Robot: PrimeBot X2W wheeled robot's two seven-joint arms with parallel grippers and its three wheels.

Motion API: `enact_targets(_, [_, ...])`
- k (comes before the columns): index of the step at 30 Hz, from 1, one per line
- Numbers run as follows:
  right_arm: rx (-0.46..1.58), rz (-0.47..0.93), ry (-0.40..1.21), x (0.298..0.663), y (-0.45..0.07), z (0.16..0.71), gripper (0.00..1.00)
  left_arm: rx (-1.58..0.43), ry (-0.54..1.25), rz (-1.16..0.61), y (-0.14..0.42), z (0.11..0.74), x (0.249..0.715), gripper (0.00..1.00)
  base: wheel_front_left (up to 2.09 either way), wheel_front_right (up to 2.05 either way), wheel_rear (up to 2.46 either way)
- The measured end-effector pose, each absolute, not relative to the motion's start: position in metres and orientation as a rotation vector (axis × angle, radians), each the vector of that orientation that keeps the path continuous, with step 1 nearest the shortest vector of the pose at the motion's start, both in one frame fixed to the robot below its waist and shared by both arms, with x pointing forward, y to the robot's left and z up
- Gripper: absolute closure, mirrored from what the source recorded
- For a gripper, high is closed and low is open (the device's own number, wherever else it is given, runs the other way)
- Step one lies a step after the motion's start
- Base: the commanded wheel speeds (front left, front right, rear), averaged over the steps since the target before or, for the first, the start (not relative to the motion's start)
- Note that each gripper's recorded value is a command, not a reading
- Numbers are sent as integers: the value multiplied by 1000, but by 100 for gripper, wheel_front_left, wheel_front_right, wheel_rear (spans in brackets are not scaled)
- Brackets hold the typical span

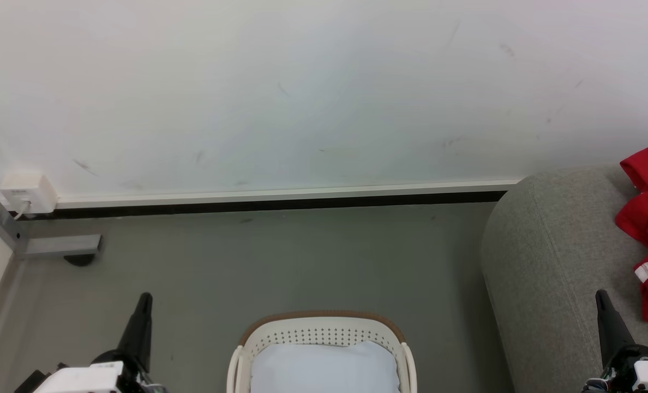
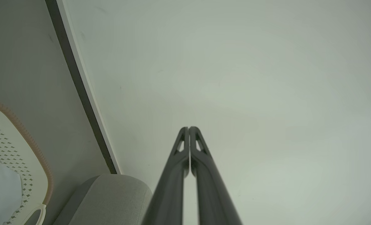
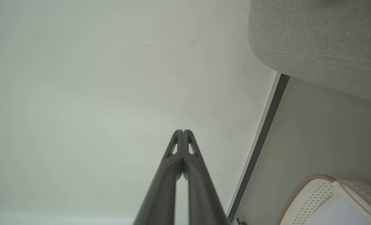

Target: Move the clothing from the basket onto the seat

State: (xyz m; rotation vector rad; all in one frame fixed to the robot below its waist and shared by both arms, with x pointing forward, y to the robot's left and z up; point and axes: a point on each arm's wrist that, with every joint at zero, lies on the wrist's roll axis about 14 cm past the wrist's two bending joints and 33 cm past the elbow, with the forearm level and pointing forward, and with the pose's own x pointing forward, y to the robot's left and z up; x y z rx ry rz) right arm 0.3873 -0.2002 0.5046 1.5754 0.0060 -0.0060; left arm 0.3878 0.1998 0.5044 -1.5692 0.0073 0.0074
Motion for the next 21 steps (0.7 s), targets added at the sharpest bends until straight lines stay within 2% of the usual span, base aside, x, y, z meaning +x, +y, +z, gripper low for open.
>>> enact_targets(21, [1576, -6, 6, 387, -200, 505, 100, -1569, 7, 7, 200, 504, 388, 100, 0, 0, 0])
